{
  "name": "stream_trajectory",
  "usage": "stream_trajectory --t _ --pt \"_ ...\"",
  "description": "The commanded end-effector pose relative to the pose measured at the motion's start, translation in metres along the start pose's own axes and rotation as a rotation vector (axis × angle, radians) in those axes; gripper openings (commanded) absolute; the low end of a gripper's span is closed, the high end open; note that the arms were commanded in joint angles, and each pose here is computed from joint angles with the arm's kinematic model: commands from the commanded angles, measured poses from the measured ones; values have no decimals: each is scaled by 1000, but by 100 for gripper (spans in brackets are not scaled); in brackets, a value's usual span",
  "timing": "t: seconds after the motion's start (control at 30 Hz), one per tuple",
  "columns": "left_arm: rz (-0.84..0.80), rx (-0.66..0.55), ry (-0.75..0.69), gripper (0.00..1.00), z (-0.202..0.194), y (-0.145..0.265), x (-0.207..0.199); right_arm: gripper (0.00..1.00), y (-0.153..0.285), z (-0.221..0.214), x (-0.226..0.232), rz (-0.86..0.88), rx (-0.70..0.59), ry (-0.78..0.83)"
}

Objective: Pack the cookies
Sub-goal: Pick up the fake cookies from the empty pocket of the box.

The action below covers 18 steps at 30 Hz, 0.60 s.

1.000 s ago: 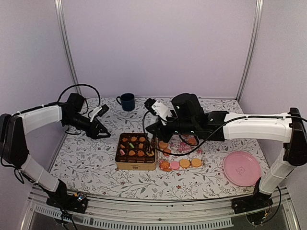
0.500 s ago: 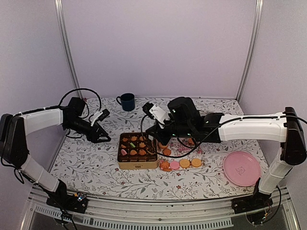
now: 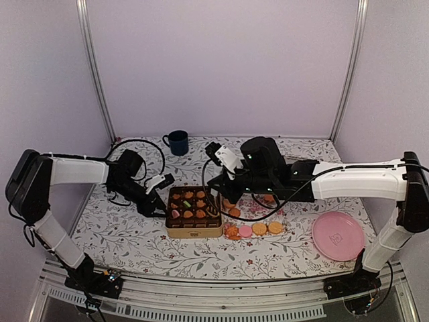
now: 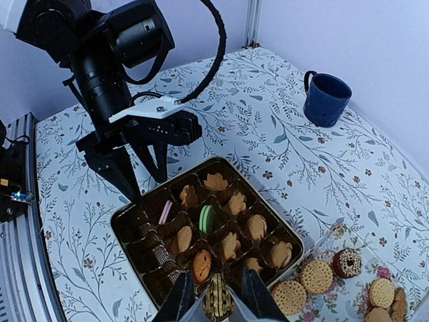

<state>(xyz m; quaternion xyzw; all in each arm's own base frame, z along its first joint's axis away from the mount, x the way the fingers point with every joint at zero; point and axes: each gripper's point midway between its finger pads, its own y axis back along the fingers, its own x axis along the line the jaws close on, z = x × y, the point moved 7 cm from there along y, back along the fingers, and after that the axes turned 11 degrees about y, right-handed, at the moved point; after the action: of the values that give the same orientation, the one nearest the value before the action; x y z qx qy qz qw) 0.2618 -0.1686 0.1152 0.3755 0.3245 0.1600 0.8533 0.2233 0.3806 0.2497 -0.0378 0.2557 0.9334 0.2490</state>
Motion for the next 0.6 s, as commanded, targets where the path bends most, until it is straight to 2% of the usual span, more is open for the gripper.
stream_trajectory --t 0.0,0.33,0.57 --pt "42 33 -30 50 -5 -12 5 12 25 28 -5 -17 -156 -77" --pt "89 61 -66 49 -8 -20 2 13 42 16 -4 -20 -208 -157" --pt "141 89 -66 47 -14 -24 8 13 61 4 -7 -47 -296 -227"
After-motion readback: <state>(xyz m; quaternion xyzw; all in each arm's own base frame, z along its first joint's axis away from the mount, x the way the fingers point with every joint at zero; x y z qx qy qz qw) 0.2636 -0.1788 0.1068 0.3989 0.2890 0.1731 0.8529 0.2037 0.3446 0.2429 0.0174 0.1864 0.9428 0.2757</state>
